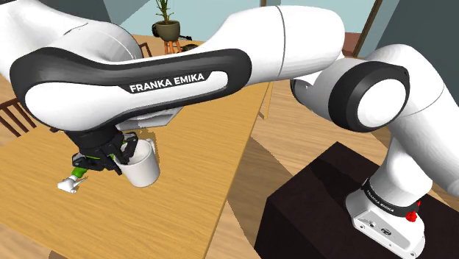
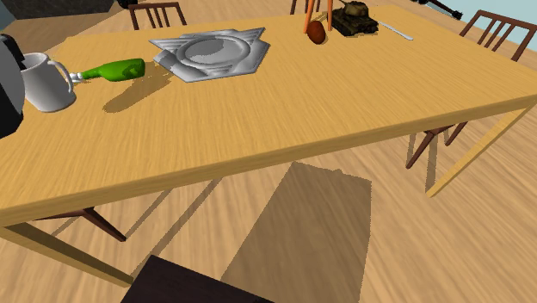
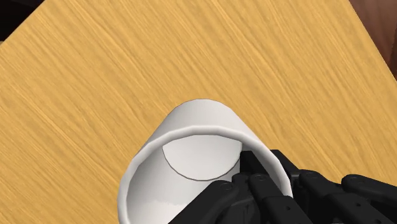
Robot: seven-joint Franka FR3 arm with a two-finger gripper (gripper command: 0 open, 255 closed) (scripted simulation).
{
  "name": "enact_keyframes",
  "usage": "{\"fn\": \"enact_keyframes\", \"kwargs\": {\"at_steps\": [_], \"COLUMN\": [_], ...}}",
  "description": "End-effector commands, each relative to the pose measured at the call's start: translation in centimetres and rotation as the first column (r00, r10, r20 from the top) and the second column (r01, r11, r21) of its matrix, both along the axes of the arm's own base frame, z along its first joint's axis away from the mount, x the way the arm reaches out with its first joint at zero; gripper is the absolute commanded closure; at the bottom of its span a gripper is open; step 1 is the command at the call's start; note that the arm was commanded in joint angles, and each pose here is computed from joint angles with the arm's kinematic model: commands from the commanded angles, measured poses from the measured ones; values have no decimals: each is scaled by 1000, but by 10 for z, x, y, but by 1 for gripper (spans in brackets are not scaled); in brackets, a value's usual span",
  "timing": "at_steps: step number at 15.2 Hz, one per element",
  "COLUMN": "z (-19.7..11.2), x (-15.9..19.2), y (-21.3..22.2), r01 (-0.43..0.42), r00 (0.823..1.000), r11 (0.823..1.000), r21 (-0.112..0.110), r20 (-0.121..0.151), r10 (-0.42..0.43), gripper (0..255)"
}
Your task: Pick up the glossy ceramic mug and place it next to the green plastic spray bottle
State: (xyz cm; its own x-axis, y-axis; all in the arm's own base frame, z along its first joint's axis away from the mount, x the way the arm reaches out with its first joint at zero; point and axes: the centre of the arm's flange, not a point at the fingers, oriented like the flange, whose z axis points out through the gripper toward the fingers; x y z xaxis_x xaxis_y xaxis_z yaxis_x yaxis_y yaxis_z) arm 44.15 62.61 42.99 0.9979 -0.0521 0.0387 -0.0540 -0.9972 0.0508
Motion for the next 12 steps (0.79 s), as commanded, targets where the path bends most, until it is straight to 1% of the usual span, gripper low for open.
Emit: {"fn": "enact_keyframes", "kwargs": {"at_steps": [1, 12], "z": [-11, -68], "x": [0, 0], "y": [0, 0], "r01": [0, 0], "r00": [1000, 1000], "r11": [1000, 1000], "r21": [1, 1], "r20": [1, 1], "r10": [0, 0], "gripper": [255, 255]}}
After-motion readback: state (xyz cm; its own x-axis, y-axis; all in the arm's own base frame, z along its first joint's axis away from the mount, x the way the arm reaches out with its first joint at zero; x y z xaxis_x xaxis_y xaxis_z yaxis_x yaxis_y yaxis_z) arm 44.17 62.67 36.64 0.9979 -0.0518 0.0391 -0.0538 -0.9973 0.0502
